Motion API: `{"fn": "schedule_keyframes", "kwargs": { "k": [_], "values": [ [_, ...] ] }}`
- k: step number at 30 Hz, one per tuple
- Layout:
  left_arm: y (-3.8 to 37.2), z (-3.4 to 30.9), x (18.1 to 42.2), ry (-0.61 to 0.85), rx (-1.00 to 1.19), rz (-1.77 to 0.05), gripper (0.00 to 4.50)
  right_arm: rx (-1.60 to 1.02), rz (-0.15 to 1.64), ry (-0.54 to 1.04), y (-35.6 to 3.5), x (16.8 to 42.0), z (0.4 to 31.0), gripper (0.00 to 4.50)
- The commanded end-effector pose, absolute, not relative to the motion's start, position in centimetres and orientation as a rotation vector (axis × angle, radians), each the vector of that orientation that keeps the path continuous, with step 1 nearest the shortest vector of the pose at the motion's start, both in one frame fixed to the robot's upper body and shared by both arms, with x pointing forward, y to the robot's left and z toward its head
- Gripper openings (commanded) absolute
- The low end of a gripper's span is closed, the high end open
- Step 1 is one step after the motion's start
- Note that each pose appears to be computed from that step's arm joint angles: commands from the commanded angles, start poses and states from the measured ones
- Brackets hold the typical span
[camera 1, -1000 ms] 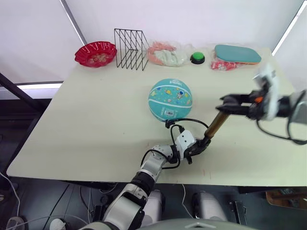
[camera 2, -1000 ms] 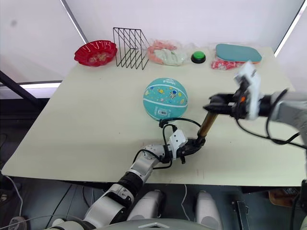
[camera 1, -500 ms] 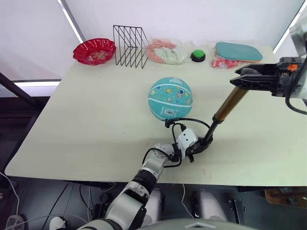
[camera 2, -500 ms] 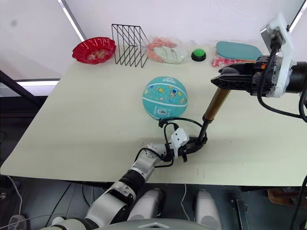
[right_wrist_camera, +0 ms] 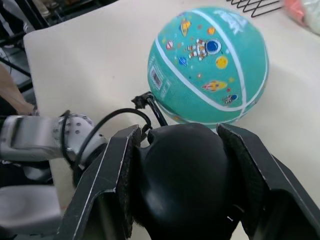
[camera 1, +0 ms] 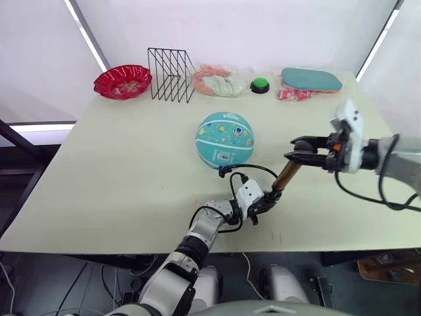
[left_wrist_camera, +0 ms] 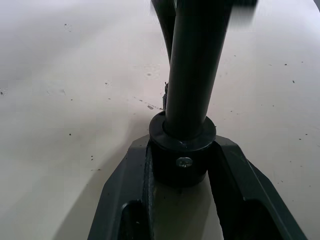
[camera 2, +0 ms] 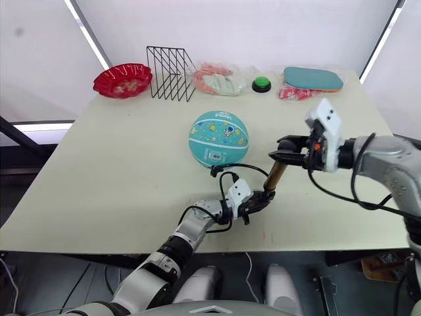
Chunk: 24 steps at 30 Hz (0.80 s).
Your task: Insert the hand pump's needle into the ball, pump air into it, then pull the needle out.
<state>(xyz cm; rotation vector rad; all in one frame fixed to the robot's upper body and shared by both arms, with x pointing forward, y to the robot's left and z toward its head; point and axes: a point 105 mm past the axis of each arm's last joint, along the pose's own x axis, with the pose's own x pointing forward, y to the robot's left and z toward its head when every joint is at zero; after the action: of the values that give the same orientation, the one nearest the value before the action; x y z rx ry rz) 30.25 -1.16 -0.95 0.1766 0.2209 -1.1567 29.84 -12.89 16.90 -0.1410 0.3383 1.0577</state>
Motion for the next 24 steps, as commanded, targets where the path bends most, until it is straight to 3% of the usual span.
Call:
{"fn": "schedule_keyframes", "kwargs": {
  "k": [1, 4, 9, 14, 24],
  "values": [
    [0.2, -3.4, 29.2, 0.336, 0.134, -1.129, 1.03, -0.105, 1.064, 0.659, -12.5, 27.8, 7.7, 1.94],
    [0.3, -3.3, 29.3, 0.337, 0.137, -1.129, 1.03, -0.112, 1.069, 0.579, -12.3, 28.6, 9.3, 1.94],
    [0.3, -3.4, 29.2, 0.341, 0.140, -1.130, 1.03, -0.146, 1.093, 0.392, -12.5, 29.4, 15.2, 1.94],
    [0.1, -3.4, 29.3, 0.344, 0.141, -1.136, 1.03, -0.113, 1.115, 0.185, -13.2, 28.8, 23.6, 1.94],
    [0.0, -3.5, 29.4, 0.346, 0.144, -1.142, 1.03, -0.137, 1.079, 0.080, -14.6, 27.1, 31.7, 1.94]
  ]
}}
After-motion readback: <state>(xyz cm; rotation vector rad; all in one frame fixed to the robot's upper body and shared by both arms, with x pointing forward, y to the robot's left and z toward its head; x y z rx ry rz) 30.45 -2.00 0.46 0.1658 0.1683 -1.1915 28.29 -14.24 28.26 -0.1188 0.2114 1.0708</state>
